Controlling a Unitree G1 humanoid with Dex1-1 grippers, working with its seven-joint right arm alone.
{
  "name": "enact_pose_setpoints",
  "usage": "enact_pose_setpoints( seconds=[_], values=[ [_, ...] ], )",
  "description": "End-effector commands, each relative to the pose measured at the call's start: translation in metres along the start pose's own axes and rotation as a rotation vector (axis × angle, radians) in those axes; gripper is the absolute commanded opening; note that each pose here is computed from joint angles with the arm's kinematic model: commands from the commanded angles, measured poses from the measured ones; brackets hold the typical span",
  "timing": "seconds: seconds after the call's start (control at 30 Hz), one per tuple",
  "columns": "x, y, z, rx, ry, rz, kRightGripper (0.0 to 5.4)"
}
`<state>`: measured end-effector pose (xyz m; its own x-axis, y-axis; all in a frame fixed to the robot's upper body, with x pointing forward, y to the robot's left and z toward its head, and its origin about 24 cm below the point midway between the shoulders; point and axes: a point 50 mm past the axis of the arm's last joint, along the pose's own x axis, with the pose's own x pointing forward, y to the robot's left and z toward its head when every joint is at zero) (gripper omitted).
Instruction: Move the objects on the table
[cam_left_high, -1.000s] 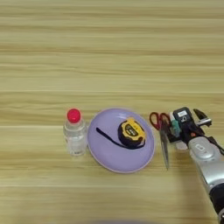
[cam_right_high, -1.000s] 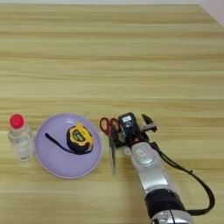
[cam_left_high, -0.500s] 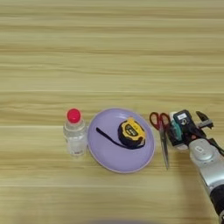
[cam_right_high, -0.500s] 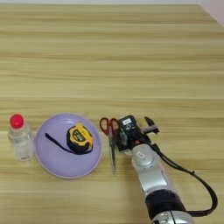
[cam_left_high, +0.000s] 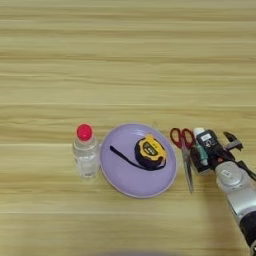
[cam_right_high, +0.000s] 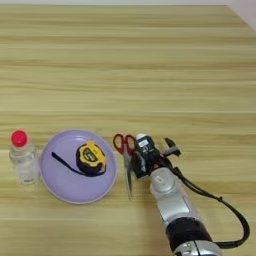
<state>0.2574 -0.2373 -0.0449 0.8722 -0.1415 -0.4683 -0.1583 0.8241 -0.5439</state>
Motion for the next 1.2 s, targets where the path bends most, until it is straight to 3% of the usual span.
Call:
enact_pose_setpoints(
  seconds=[0.03,0.3,0.4,0.7,1.2],
  values=[
    [0.0070,-0.0145,0.0175,0.081,-0.038,-0.010,5.38],
    [0.0083,-0.0102,0.0152,0.344,0.023,0.056,5.38],
    [0.0086,-0.0098,0.0147,0.399,0.038,0.068,5.38],
    [0.0084,-0.0089,0.0146,0.453,0.055,0.079,4.80],
    [0.0080,-0.0115,0.0151,0.463,0.055,0.059,3.06]
  ],
)
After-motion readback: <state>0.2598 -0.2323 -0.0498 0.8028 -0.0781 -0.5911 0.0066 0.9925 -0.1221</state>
